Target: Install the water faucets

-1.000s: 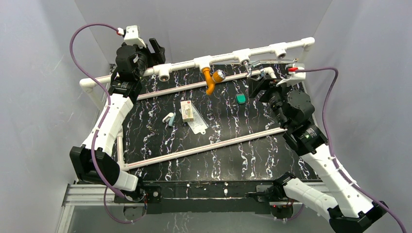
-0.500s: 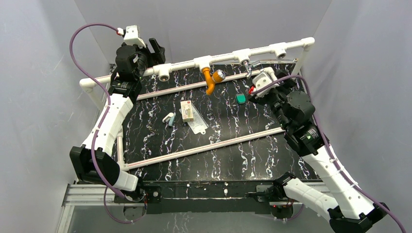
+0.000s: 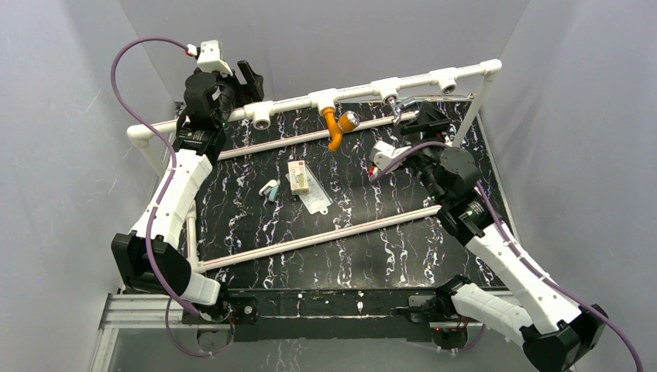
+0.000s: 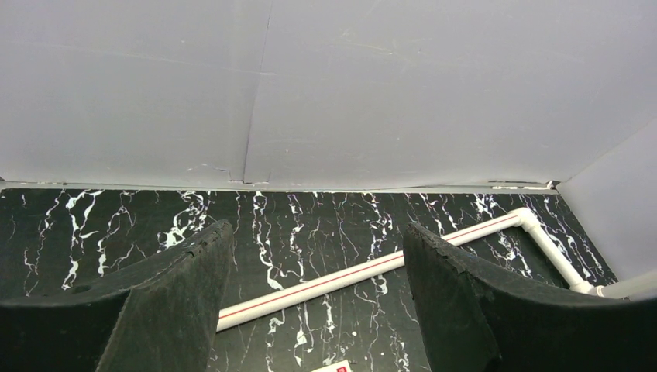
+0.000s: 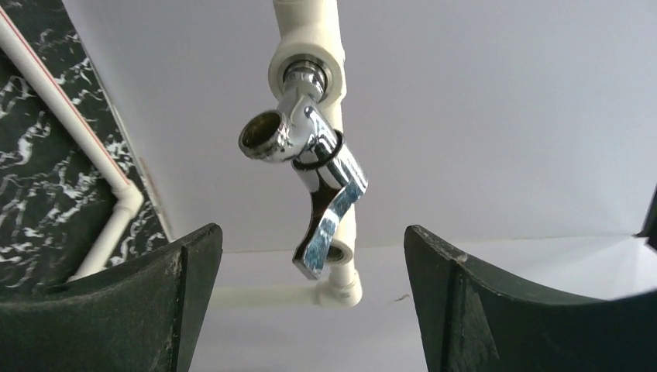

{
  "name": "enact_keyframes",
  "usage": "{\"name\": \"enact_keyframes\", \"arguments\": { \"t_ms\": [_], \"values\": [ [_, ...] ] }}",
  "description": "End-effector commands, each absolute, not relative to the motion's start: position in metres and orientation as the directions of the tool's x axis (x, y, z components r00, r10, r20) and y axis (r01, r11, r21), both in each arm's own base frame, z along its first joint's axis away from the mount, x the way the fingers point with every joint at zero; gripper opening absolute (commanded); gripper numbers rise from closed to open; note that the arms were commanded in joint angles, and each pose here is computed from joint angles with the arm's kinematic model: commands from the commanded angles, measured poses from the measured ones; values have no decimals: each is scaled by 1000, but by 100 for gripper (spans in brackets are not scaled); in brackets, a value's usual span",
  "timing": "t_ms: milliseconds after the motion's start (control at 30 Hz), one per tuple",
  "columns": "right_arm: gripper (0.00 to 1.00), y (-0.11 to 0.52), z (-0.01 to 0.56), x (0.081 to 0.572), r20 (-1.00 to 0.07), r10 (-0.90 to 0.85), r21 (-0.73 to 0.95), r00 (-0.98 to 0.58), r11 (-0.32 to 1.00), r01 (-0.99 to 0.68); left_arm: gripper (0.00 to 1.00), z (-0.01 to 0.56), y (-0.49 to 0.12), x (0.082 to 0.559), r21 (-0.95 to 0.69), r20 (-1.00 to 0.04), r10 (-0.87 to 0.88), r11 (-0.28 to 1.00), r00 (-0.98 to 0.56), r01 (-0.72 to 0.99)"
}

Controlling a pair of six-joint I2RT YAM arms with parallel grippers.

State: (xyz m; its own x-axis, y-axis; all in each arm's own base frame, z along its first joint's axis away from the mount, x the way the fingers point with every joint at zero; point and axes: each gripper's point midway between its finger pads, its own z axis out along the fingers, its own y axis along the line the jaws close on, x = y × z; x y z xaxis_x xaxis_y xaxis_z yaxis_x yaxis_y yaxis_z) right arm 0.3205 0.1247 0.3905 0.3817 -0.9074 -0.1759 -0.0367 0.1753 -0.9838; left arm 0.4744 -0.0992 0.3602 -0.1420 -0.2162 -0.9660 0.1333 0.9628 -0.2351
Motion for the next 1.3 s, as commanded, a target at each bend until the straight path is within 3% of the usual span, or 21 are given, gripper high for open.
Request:
{"name": "enact_keyframes", "arguments": {
  "t_ms": [0, 300, 767, 1133, 1267],
  "values": [
    [94, 137, 426, 325, 20, -910, -988, 414, 46, 147, 77, 196, -87, 446, -179, -794, -133, 984, -593, 19],
    [94, 157, 424, 341, 135, -909, -984, 395, -75, 163, 77, 195, -88, 446, -183, -791, -135, 983, -597, 21],
    [79, 152, 431, 351, 178, -933, -974, 312, -123, 190, 77, 196, -88, 446, -191, -792, -141, 981, -595, 22],
    [51, 153, 430, 354, 169, -937, -974, 305, -111, 197, 77, 197, -87, 446, -190, -793, -141, 982, -592, 21],
    [30, 152, 431, 354, 135, -942, -978, 306, -76, 195, 77, 197, -87, 446, -190, -792, -141, 982, -594, 20]
  ]
}}
